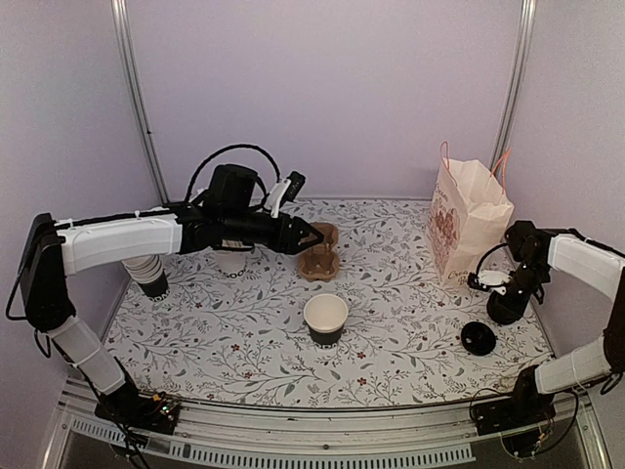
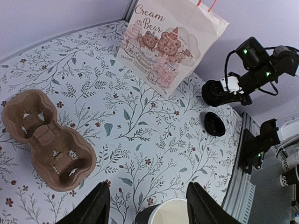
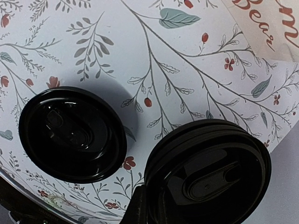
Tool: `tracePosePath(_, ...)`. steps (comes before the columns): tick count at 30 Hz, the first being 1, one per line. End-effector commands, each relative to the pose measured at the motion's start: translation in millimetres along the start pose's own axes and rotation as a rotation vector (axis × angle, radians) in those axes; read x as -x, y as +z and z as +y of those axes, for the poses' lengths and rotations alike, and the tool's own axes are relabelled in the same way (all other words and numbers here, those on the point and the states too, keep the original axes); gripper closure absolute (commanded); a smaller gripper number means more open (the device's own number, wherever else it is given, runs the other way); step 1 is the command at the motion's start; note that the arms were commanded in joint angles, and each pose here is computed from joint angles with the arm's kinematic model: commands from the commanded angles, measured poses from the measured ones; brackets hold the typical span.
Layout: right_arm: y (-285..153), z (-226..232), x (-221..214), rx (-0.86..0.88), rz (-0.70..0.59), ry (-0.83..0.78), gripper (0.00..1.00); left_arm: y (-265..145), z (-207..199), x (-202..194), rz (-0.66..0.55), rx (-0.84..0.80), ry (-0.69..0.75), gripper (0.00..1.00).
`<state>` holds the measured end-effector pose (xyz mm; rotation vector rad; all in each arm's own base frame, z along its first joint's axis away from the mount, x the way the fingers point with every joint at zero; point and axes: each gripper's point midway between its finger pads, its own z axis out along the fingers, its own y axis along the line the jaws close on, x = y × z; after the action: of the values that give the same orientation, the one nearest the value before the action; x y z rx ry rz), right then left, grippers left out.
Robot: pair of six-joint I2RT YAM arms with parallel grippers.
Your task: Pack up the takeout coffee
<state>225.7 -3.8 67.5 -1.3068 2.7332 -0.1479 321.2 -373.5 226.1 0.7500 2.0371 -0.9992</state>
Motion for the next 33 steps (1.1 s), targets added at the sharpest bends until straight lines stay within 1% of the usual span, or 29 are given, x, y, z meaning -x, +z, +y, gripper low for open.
tracePosePath(1,10,1,4,0.026,-0.02,0.031,0.95,0,0,7,-0.003,-0.014,0.005,0.42)
tracePosePath(3,14,3,3,0.04,-0.007,0.043,0.94,0,0,6,0.001,-0.015,0.004,0.42)
tracePosePath(5,18,4,2,0.05,0.002,0.049,0.9,0,-1,6,0.002,-0.019,0.004,0.42)
tracePosePath(7,18,4,2,0.051,0.003,0.051,0.78,-1,-1,7,0.002,-0.02,0.004,0.42)
tracePosePath(8,16,7,6,0.068,-0.016,0.053,0.73,0,-1,7,0.002,-0.019,0.004,0.42)
tracePosePath(11,3,13,13,0.108,-0.06,0.066,0.67,-1,-1,7,0.002,-0.019,0.005,0.42)
tracePosePath(14,-12,32,17,0.18,-0.124,0.039,0.65,-1,-1,7,0.003,-0.018,0.005,0.42)
tracePosePath(16,-13,43,11,0.174,-0.14,-0.015,0.65,-1,-1,7,0.004,-0.016,0.006,0.42)
tracePosePath(21,-1,82,-7,0.18,-0.145,-0.233,0.64,1,3,5,0.006,0.004,0.011,0.42)
tracePosePath(26,5,94,-12,0.163,-0.131,-0.338,0.59,5,7,1,0.018,0.013,0.008,0.42)
tracePosePath(33,19,100,-10,0.151,-0.099,-0.43,0.58,8,10,-3,0.033,0.017,0.004,0.42)
